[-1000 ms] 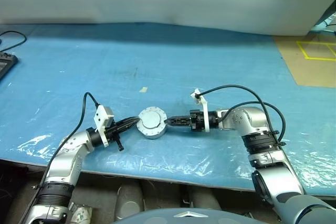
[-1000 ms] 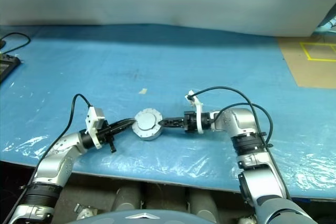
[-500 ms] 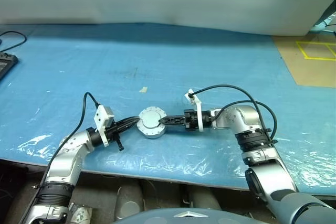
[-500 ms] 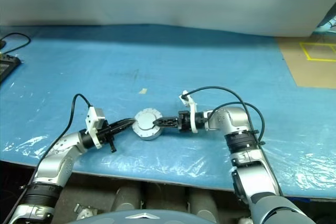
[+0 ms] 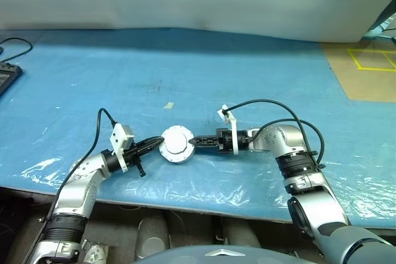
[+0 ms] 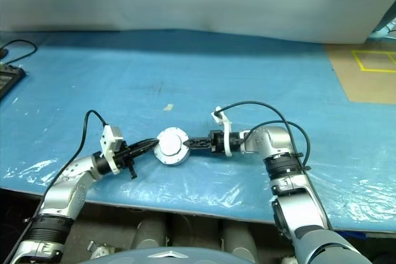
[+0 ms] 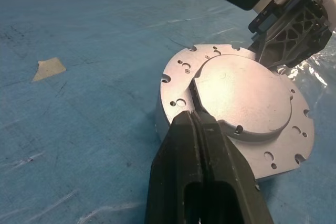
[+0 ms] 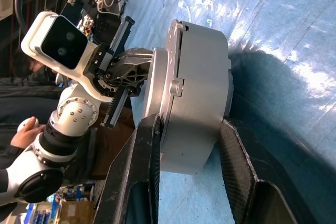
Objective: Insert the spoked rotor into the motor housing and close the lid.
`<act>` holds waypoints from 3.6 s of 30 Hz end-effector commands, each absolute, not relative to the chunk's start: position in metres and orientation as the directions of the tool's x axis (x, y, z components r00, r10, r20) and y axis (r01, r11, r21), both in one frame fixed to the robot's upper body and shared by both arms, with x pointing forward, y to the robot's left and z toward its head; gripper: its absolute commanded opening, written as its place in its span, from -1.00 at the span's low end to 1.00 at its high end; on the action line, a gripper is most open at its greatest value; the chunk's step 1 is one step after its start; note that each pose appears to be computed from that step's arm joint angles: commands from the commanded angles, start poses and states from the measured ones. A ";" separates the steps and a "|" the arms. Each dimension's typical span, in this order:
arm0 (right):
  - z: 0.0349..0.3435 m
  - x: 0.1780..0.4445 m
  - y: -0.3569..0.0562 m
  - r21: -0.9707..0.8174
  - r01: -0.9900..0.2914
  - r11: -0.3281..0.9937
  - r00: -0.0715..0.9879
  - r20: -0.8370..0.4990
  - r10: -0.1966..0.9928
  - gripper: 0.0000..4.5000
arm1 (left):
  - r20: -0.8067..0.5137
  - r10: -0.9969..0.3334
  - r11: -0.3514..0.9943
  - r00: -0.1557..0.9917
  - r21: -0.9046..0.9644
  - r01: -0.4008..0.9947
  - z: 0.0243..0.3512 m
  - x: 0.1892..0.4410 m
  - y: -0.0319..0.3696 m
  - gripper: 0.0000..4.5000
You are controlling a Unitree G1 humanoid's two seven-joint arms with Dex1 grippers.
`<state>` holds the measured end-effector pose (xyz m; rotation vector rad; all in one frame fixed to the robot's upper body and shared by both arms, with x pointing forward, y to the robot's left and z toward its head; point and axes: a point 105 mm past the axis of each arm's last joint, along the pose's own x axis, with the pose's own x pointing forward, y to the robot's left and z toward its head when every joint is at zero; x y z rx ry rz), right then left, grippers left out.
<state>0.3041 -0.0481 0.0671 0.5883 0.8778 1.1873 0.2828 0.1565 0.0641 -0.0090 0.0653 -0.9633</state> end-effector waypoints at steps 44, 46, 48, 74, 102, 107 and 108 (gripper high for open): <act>0.180 0.360 -0.030 0.899 -0.436 -0.030 0.338 0.195 0.921 -0.45 | 0.307 -0.711 0.221 0.633 -0.757 0.615 0.137 0.297 0.151 0.98; 0.181 0.358 -0.029 0.898 -0.438 -0.038 0.326 0.199 0.924 -0.45 | 0.315 -0.701 0.218 0.640 -0.760 0.612 0.138 0.299 0.152 0.98; 0.182 0.355 -0.026 0.896 -0.442 -0.048 0.305 0.200 0.931 -0.45 | 0.326 -0.685 0.214 0.652 -0.765 0.607 0.139 0.302 0.154 0.98; 0.168 0.333 -0.003 0.885 -0.464 -0.034 0.219 0.152 0.964 -0.45 | 0.306 -0.673 0.225 0.674 -0.783 0.580 0.124 0.307 0.150 0.26; 0.155 0.397 -0.043 0.713 -0.610 0.345 0.591 0.120 0.798 0.71 | 0.179 -0.214 0.551 0.960 -0.790 0.271 0.128 0.412 0.212 0.26; 0.150 0.396 -0.043 0.709 -0.605 0.362 0.597 0.102 0.796 0.73 | 0.163 -0.214 0.572 0.963 -0.778 0.259 0.123 0.413 0.212 0.35; 0.149 0.396 -0.043 0.709 -0.602 0.367 0.597 0.095 0.797 0.73 | 0.161 -0.200 0.586 0.967 -0.771 0.250 0.122 0.412 0.215 0.47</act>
